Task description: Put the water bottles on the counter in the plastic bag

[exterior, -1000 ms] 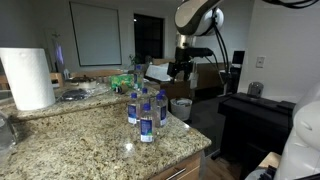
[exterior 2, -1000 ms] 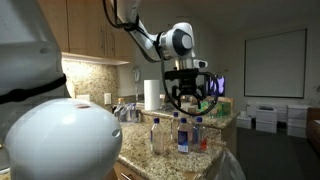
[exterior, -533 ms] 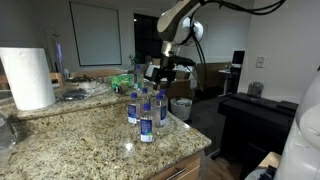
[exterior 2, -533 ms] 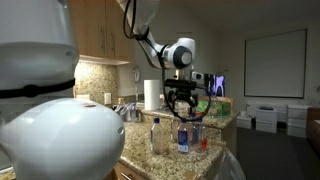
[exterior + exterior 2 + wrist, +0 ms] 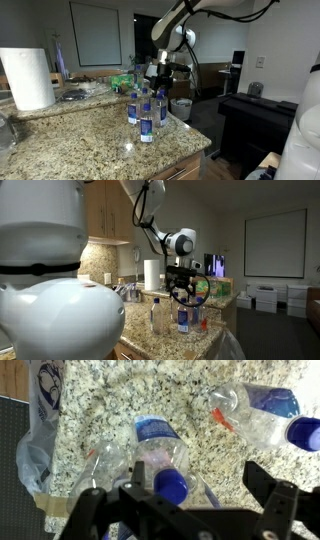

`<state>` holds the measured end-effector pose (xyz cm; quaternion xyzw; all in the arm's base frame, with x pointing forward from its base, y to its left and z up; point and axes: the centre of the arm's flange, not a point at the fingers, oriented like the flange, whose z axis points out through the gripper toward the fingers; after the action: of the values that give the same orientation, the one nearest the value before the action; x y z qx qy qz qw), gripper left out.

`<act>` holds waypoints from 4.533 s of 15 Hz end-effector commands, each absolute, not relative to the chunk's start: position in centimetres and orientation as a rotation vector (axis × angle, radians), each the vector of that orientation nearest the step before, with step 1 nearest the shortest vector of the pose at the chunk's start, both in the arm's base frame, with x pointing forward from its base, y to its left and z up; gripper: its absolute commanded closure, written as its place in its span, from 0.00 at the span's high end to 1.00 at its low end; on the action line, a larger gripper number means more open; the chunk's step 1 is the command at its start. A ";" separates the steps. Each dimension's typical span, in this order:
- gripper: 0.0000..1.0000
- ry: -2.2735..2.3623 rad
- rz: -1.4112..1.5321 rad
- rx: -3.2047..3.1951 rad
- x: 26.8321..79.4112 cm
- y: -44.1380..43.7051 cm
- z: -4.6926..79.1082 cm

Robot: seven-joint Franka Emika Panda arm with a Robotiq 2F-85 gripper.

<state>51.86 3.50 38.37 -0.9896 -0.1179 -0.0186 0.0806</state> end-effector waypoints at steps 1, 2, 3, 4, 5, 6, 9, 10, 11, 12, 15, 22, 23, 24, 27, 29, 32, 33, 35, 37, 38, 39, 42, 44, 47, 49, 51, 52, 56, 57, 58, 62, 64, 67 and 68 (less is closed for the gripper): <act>0.74 -0.420 -0.038 -2.988 52.5 3.6 38.3; 0.72 -0.430 -0.038 -2.999 52.5 3.7 38.3; 0.69 -0.443 -0.046 -3.015 52.5 3.9 38.3; 0.62 -0.457 -0.049 -3.024 52.6 3.9 38.3; 0.55 -0.467 -0.059 -3.035 52.5 4.0 38.2; 0.48 -0.482 -0.061 -3.043 52.5 4.1 38.1; 0.29 -0.520 -0.057 -3.063 52.4 4.4 37.8; 0.23 -0.532 -0.052 -3.068 52.4 4.5 37.7; 0.16 -0.543 -0.045 -3.073 52.4 4.5 37.6; 0.10 -0.549 -0.039 -3.076 52.4 4.6 37.4; 0.00 -0.565 -0.022 -3.083 52.3 4.6 37.1; 0.47 -0.578 -0.016 -3.096 52.4 4.2 37.9; 0.55 -0.578 -0.027 -3.098 52.5 4.2 38.0; 0.60 -0.580 -0.037 -3.092 52.6 4.3 38.0; 0.79 -0.598 -0.080 -3.072 53.0 5.0 38.3; 0.92 -0.615 -0.097 -3.065 53.3 5.6 38.4; 0.59 -0.645 -0.101 -3.060 53.2 6.5 38.3; 0.57 -0.651 -0.094 -3.060 53.1 6.7 38.3; 0.43 -0.658 -0.074 -3.066 53.0 6.8 38.4; 0.30 -0.658 -0.071 -3.071 52.9 6.6 38.6; 0.23 -0.657 -0.070 -3.072 52.9 6.6 38.6; 0.18 -0.655 -0.067 -3.074 52.8 6.5 38.7; 0.09 -0.657 -0.059 -3.077 52.6 6.4 38.8; 0.10 -0.669 -0.066 -3.083 52.3 6.2 39.7; 0.11 -0.729 -0.069 -3.123 50.6 4.8 41.6; 0.10 -0.761 -0.062 -3.138 49.7 3.6 43.3; 0.09 -0.771 0.005 -3.122 48.4 2.4 44.2; 0.10 -0.771 0.057 -3.113 47.7 1.8 44.1; 0.10 -0.667 0.270 -3.086 45.5 -2.4 42.8; 0.10 -0.603 0.289 -3.100 45.2 -3.8 42.4; 0.10 -0.543 0.288 -3.105 45.2 -5.7 42.3; 0.09 -0.259 0.178 -3.163 45.9 -12.3 41.5; 0.09 -0.114 0.072 -3.206 46.5 -14.9 40.9; 0.09 0.060 -0.038 -3.219 47.5 -16.2 38.0; 0.09 0.106 -0.053 -3.221 47.9 -16.3 37.0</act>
<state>46.77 -16.13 40.32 -0.9996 -0.0099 -0.0024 -0.0272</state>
